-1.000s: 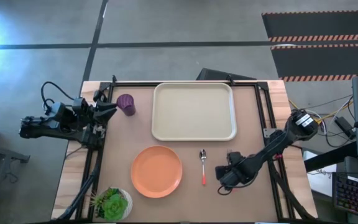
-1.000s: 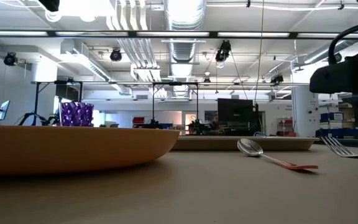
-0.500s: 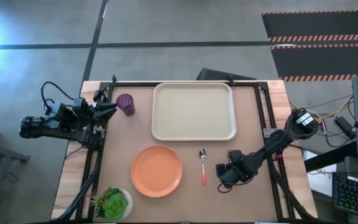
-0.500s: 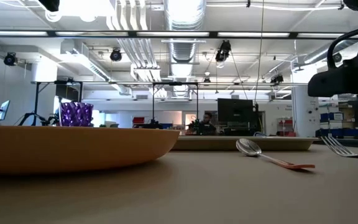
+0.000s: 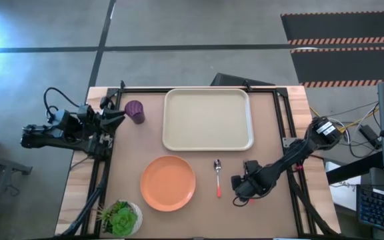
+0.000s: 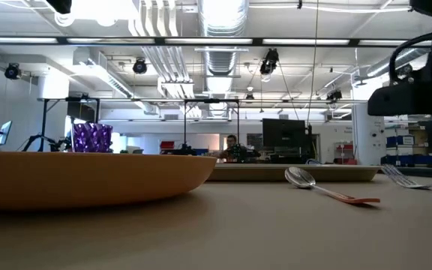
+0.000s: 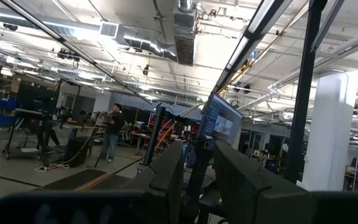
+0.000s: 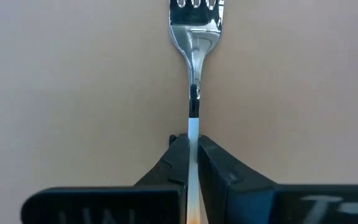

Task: Pick and place plate/cup/fork/spoon on tray
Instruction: Put the orange fork on the right of the white tray

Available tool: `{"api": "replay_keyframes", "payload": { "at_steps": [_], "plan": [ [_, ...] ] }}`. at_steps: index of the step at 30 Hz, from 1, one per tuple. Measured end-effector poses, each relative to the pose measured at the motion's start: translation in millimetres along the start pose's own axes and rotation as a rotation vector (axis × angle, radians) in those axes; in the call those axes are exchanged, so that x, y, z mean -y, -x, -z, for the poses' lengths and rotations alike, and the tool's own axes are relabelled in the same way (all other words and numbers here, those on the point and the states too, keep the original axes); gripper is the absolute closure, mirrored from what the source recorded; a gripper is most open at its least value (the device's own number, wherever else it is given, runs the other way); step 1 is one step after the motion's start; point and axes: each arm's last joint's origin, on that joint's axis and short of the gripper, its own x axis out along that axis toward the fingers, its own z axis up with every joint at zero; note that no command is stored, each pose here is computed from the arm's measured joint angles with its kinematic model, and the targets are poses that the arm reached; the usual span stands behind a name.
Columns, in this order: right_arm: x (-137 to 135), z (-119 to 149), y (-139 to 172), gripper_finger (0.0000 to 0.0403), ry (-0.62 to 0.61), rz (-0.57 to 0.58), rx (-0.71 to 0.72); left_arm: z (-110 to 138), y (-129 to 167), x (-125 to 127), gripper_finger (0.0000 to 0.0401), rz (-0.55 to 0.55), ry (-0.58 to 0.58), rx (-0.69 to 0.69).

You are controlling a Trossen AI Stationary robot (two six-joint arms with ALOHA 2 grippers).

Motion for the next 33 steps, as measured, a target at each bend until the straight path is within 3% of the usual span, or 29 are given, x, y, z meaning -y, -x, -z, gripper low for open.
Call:
{"api": "replay_keyframes", "payload": {
  "at_steps": [9, 15, 25, 33],
  "plan": [
    [-25.0, -1.8, 71.4, 0.0394, 0.067, -0.044, 0.122, 0.0, 0.0, 0.0, 0.0328, 0.000, 0.000, 0.000],
    [-32.9, -19.7, 113.0, 0.0394, 0.125, -0.042, 0.227, -0.1, 0.0, 0.0, 0.0328, 0.000, 0.000, 0.000],
    [-29.1, -100.8, 135.8, 0.0394, 0.236, -0.013, 0.315, -0.1, 0.0, 0.1, 0.0328, 0.001, 0.000, -0.001],
    [-13.3, -173.2, 129.6, 0.0395, 0.222, -0.027, 0.334, 0.2, -0.1, 0.1, 0.0328, 0.002, 0.000, -0.002]
  ]
}}
